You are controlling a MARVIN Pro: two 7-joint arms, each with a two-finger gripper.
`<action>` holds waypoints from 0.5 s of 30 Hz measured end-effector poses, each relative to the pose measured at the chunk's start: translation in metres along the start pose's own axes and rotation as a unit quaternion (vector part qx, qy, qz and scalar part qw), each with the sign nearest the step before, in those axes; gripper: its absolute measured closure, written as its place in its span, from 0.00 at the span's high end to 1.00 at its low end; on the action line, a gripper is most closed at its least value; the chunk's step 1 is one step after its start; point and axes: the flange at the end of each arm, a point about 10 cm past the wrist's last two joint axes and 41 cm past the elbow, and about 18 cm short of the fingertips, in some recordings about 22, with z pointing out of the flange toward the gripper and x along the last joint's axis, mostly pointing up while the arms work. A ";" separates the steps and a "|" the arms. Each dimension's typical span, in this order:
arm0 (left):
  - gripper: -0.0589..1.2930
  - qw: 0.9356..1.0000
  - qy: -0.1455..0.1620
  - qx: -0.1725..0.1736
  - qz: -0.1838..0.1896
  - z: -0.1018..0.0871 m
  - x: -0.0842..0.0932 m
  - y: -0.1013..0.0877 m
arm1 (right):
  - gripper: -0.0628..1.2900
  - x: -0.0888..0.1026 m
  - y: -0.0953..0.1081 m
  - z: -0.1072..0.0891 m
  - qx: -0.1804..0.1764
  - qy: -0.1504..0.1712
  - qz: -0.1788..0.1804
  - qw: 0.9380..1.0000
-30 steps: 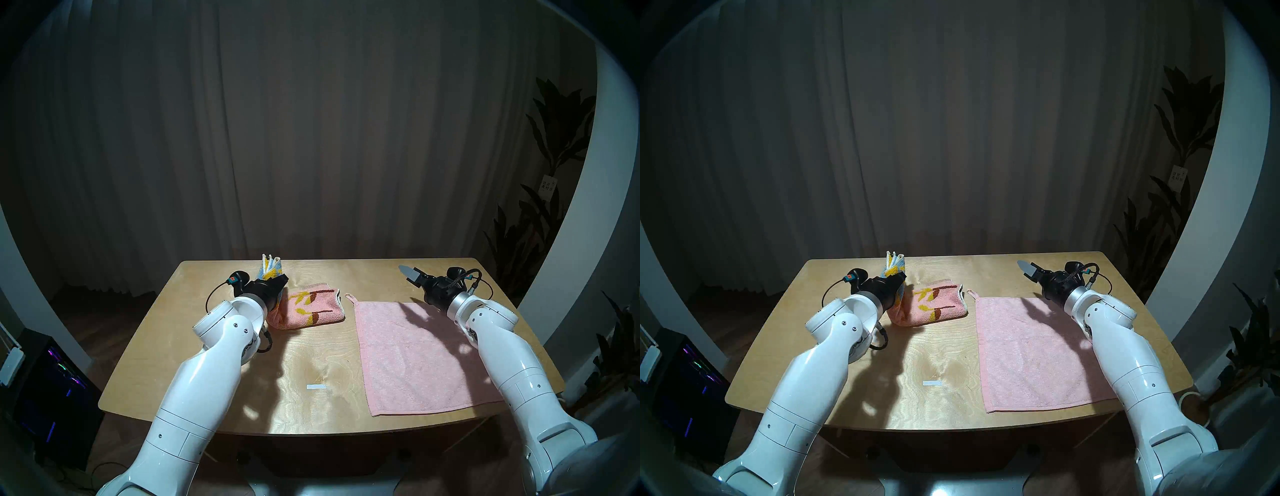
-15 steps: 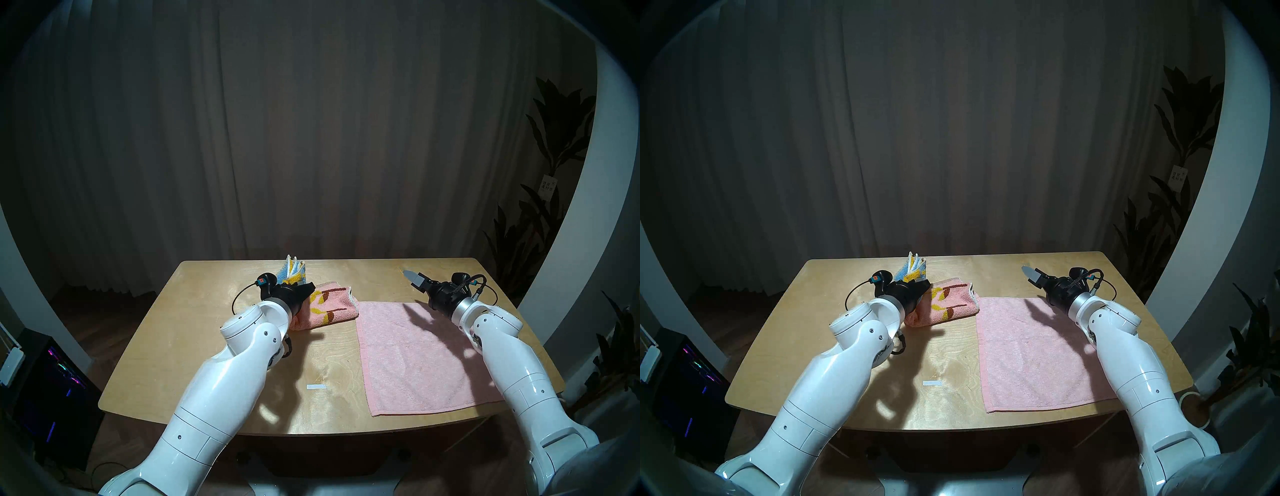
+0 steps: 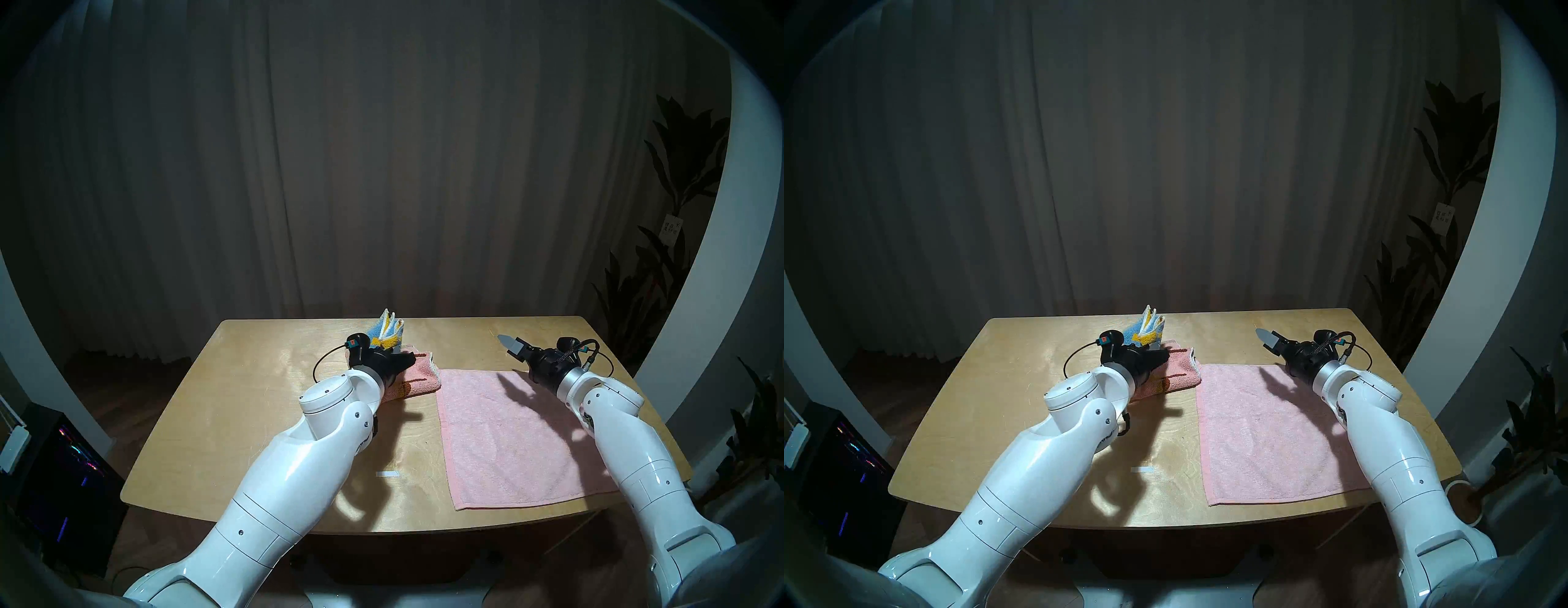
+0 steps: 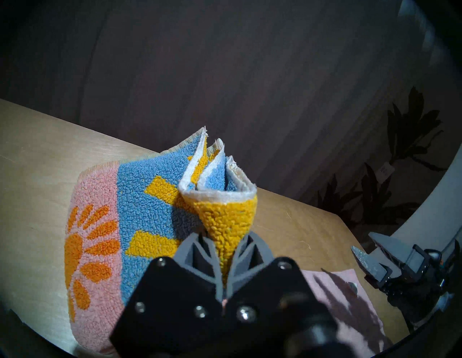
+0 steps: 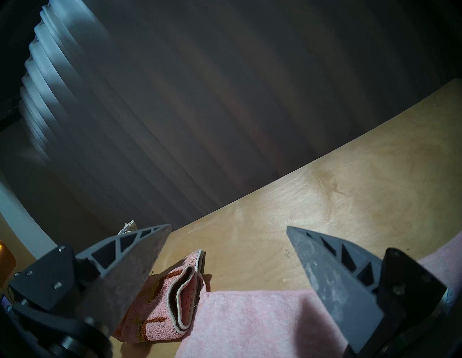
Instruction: Fold each towel twice and stack them on table
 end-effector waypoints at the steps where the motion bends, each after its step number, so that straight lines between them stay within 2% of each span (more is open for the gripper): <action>1: 0.02 1.000 -0.003 0.000 0.002 0.002 -0.003 0.001 | 0.94 0.000 0.000 0.000 0.000 0.000 0.000 1.000; 11: 0.03 0.999 -0.037 0.014 0.007 0.023 -0.030 -0.001 | 0.94 0.005 0.004 -0.004 -0.002 0.003 0.001 1.000; 13: 0.15 0.999 -0.040 0.017 0.005 0.028 -0.033 -0.002 | 0.94 0.004 0.007 -0.005 -0.004 0.002 0.002 1.000; 15: 0.20 0.999 -0.042 0.019 0.004 0.031 -0.035 -0.001 | 0.94 0.002 0.010 -0.006 -0.007 0.001 0.004 1.000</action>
